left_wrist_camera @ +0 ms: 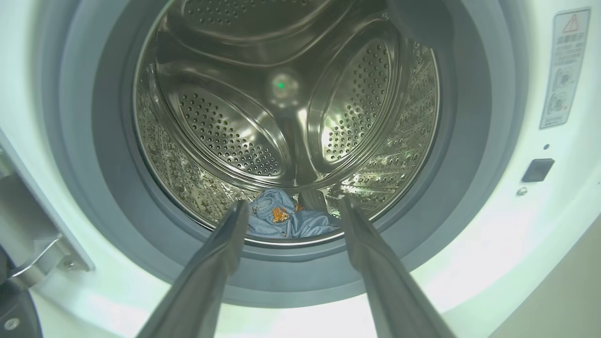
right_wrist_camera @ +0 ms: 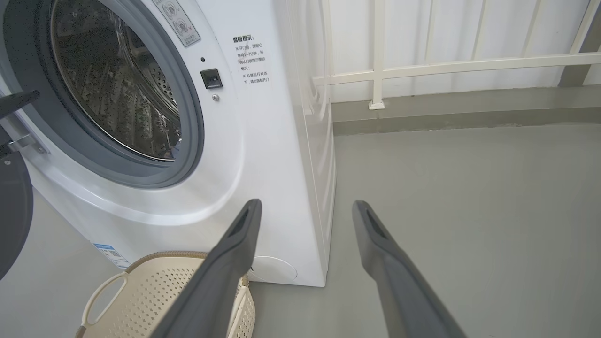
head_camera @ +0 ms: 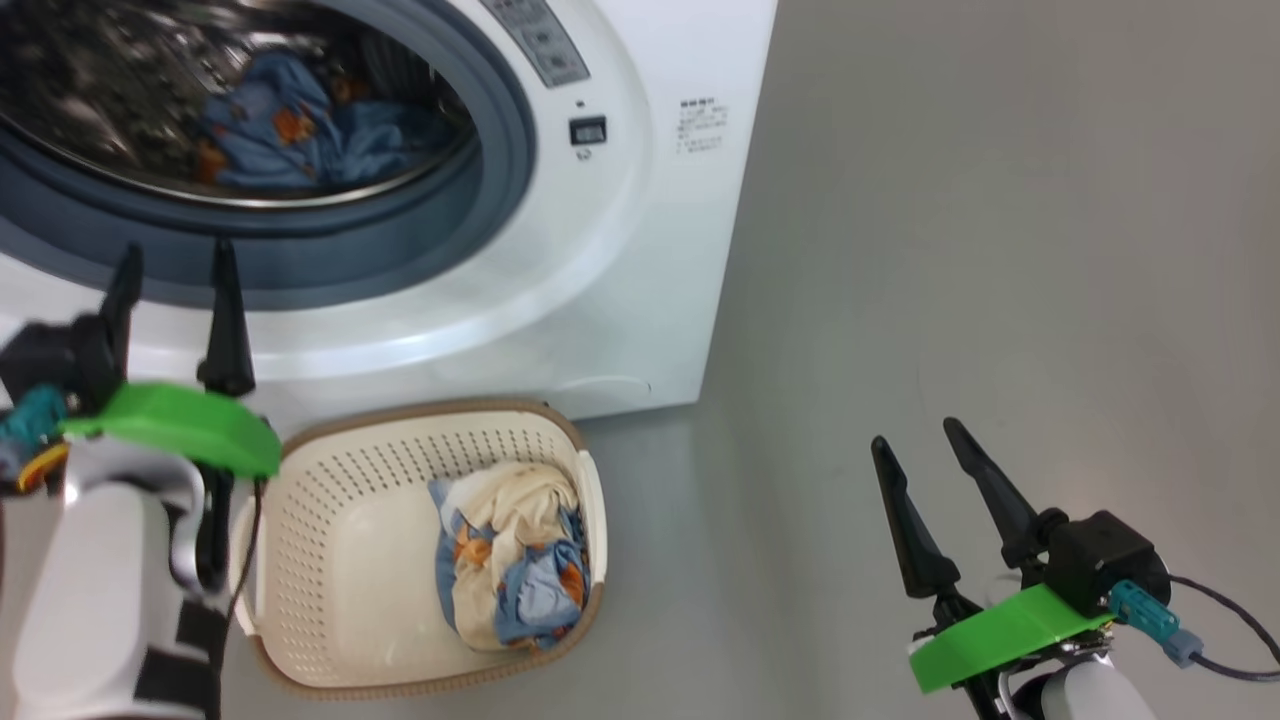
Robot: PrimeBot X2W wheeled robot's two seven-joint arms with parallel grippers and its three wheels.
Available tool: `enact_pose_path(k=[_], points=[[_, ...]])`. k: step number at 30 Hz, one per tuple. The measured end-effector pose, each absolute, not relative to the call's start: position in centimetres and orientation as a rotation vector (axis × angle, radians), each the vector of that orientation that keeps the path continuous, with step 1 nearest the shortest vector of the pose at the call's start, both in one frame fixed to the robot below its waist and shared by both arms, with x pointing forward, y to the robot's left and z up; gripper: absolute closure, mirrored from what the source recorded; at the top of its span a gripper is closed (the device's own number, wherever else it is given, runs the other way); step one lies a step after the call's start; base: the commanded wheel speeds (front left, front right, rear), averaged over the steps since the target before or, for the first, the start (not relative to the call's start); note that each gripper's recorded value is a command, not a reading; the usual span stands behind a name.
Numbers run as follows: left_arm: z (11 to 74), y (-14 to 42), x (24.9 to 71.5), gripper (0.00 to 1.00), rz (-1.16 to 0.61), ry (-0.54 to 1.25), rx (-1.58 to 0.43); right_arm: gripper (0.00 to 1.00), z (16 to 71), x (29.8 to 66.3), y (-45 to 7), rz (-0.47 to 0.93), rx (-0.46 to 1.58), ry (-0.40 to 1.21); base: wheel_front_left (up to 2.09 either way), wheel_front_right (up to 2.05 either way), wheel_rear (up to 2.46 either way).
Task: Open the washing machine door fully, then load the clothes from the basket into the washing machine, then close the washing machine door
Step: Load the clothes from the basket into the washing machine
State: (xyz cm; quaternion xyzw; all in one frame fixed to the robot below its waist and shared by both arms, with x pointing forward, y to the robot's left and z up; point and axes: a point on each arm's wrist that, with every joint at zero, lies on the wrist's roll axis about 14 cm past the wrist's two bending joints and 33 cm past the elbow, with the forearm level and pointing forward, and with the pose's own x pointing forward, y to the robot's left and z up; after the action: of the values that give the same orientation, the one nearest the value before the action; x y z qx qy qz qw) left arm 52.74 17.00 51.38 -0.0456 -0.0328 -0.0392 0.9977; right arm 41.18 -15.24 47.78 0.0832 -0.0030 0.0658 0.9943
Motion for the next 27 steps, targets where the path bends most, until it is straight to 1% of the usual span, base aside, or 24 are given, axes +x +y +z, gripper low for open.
enact_pose_path(k=[4,9,17,23,27], points=[[52.3,17.8,50.0,0.0,-0.071,-0.097,-0.05,0.0,48.8,40.4,-14.8,0.146,0.169,-0.031,0.0,0.0,0.0],[52.9,18.8,46.6,0.0,-0.042,-0.126,-0.059,0.0,50.1,39.5,-14.3,0.162,0.17,-0.063,0.0,0.0,0.0],[53.6,19.7,42.7,0.0,-0.008,-0.165,-0.061,0.0,51.3,38.5,-14.3,0.166,0.168,-0.096,0.0,0.0,0.0],[51.2,19.2,39.5,0.0,0.002,-0.101,-0.081,0.0,51.6,37.8,-14.7,0.154,0.165,-0.107,0.0,0.0,0.0],[51.2,19.3,38.5,0.0,0.012,-0.103,-0.077,0.0,52.1,37.7,-14.7,0.155,0.158,-0.121,0.0,0.0,0.0]])
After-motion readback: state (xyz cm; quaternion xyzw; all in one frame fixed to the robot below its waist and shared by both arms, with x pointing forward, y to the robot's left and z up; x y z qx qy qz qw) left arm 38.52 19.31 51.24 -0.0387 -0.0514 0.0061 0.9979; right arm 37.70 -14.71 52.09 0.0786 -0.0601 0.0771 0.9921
